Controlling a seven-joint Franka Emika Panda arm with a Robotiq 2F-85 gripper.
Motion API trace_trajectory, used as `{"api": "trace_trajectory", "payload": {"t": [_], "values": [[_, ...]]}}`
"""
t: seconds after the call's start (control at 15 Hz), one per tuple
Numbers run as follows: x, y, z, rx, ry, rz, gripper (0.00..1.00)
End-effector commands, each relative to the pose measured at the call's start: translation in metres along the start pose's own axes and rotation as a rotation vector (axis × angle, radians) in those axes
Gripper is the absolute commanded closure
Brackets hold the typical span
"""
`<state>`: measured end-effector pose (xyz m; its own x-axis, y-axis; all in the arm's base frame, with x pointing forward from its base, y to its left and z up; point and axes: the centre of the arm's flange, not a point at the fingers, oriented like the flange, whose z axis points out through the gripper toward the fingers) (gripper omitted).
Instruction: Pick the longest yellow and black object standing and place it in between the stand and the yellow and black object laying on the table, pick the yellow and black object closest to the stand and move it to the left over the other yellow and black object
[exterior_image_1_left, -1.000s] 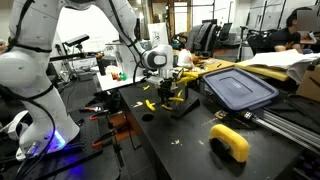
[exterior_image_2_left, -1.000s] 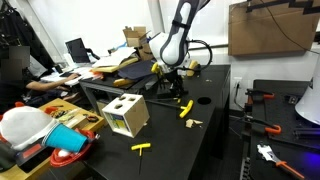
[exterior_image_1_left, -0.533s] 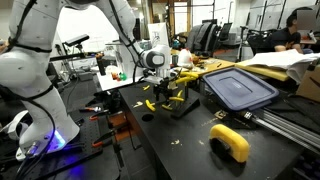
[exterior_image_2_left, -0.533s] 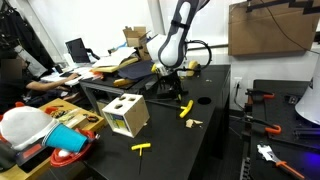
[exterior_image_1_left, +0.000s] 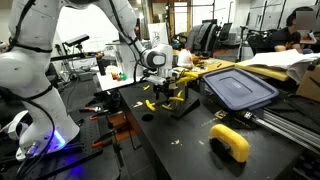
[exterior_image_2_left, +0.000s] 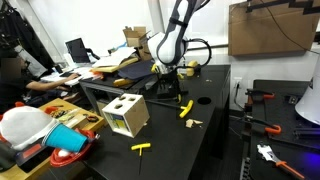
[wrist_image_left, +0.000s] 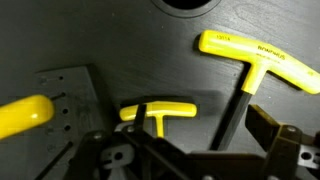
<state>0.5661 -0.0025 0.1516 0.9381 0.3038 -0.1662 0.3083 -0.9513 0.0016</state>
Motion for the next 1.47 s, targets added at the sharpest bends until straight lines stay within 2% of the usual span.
{"api": "trace_trajectory", "payload": {"t": [0.0, 0.6, 0.67, 0.73, 0.87, 1.4], "values": [[0.004, 0.013, -0.007, 0.052, 0.015, -0.035, 0.00], [0.011, 0.022, 0.013, 0.083, 0.006, -0.059, 0.00], [0.012, 0.021, 0.014, 0.085, 0.009, -0.056, 0.07], [0.013, 0.021, 0.016, 0.088, 0.007, -0.056, 0.28], [0.014, 0.023, 0.019, 0.088, 0.007, -0.054, 0.32], [0.007, 0.027, 0.019, 0.094, 0.001, -0.022, 0.92]]}}
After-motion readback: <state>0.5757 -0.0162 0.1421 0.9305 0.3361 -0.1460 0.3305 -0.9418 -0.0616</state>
